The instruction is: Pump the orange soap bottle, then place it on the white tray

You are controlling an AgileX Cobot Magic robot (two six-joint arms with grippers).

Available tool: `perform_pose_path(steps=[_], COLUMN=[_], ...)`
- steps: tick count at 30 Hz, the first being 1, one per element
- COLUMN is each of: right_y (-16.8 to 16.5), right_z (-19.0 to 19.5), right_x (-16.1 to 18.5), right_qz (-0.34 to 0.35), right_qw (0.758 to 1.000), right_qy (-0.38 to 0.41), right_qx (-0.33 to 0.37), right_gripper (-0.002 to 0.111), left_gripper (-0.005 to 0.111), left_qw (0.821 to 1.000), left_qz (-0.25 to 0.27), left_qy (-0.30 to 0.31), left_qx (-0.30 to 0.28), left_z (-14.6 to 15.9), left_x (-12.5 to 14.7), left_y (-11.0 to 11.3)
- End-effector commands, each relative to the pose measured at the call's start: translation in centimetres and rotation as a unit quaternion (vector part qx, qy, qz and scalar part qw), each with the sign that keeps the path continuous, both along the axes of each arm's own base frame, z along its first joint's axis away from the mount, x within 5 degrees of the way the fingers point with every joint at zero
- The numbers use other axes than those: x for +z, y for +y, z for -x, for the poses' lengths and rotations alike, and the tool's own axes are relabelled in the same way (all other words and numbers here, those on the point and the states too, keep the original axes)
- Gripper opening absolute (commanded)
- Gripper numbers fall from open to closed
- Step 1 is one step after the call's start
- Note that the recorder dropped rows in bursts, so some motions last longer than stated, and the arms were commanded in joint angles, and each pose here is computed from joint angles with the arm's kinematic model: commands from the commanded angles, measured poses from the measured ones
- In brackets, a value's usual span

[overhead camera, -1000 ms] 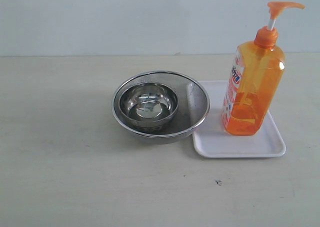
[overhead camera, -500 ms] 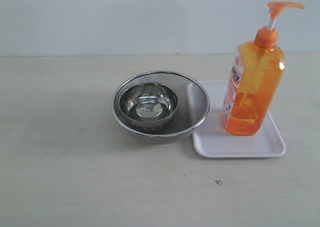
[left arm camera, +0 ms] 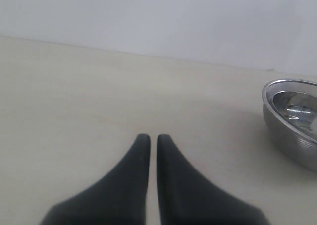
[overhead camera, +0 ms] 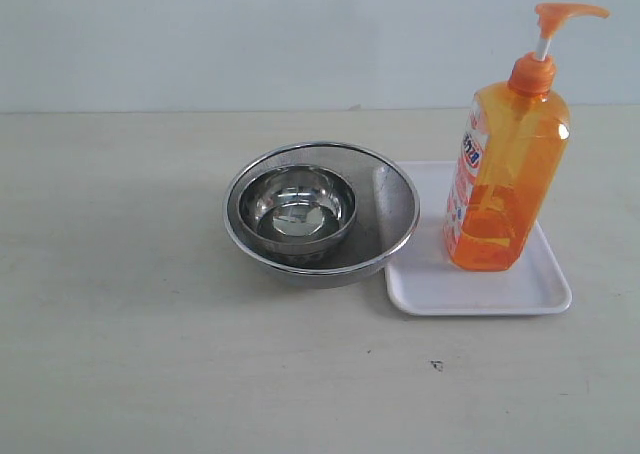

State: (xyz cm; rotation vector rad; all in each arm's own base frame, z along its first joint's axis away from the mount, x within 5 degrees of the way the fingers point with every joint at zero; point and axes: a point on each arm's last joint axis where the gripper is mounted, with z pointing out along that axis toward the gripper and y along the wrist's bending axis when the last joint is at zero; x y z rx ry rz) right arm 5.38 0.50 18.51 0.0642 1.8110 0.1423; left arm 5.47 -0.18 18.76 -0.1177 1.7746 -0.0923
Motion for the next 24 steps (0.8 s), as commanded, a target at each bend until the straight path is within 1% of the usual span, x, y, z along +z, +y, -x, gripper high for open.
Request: perform_pose_path(steps=[1, 24], right_y=[-0.04, -0.03], right_z=[-0.01, 0.00], right_x=[-0.05, -0.07], right_qz=[0.006, 0.006], right_qw=[1.000, 1.000], right_qy=[-0.005, -0.004], right_qx=[-0.001, -0.001], right_gripper=[0.000, 0.000], left_gripper=[0.005, 0.005], left_qw=[1.000, 1.000], left_qz=[-0.001, -0.005], left_qy=[0.001, 0.002], left_qx=[-0.001, -0.002], left_z=[0.02, 0.03], left_x=[-0.13, -0.14], left_y=[-0.02, -0.02])
